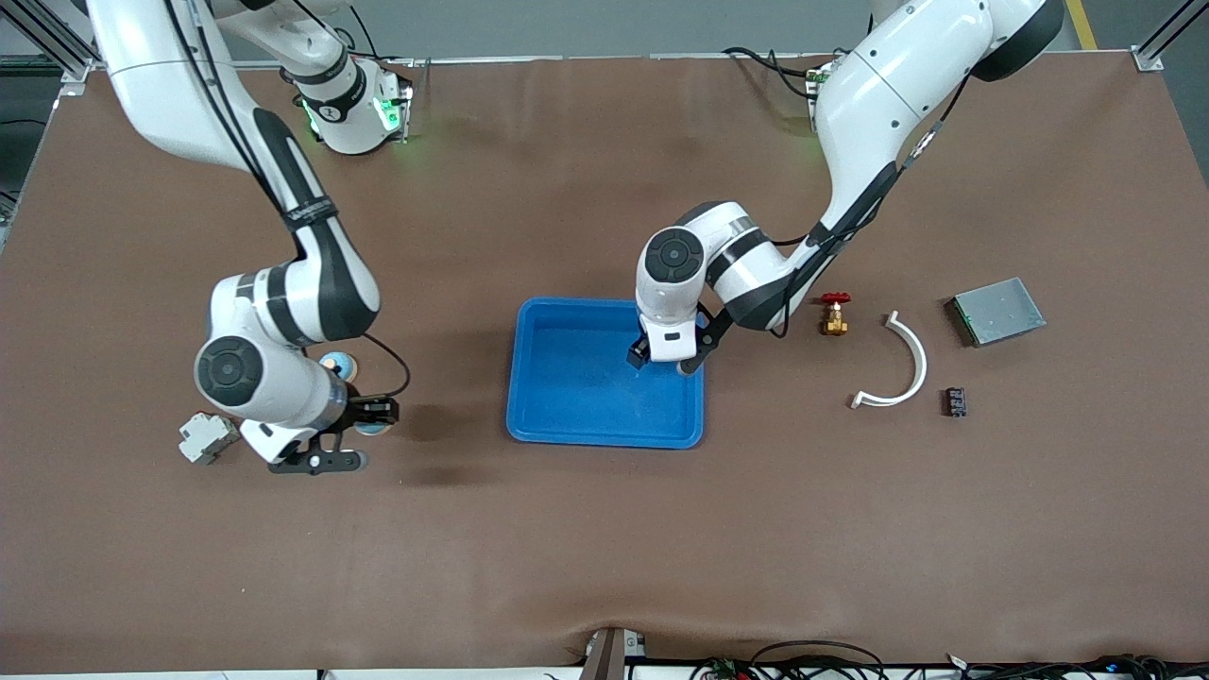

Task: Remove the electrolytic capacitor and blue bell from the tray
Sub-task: 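Carry the bell with the right gripper while the left gripper lifts the capacitor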

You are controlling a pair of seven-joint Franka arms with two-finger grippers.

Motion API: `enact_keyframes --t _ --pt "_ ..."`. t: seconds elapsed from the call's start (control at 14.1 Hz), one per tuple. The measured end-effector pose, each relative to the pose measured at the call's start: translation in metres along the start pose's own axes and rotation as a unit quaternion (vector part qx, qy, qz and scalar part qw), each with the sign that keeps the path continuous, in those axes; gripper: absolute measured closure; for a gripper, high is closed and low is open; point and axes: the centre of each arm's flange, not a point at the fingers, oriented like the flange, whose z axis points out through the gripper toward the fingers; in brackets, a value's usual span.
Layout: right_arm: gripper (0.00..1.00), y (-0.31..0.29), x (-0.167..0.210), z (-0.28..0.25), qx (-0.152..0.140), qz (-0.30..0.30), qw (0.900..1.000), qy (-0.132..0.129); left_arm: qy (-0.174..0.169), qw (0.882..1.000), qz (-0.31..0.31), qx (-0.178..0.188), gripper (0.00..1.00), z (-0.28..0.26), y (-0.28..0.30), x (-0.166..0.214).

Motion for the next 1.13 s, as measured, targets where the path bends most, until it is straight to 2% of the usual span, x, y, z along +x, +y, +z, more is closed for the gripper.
enact_keyframes --t 0.21,0.42,0.64,1.13 --pt "0.36 0.052 -0.001 0.014 0.002 -0.023 1.0 0.008 0.002 1.0 0.004 0.001 0.0 0.002 -0.002 -0.002" --pt "0.36 0.074 -0.005 0.03 0.001 -0.045 0.998 0.032 0.012 1.0 0.016 0.002 0.0 0.008 -0.003 -0.004" --pt "0.36 0.095 -0.01 0.041 -0.002 -0.064 0.997 0.045 0.009 1.0 0.018 0.003 0.0 0.015 -0.003 -0.005" --pt "0.36 0.112 -0.015 0.06 -0.003 -0.074 0.996 0.049 0.008 1.0 0.03 0.004 0.0 0.023 -0.004 -0.017"
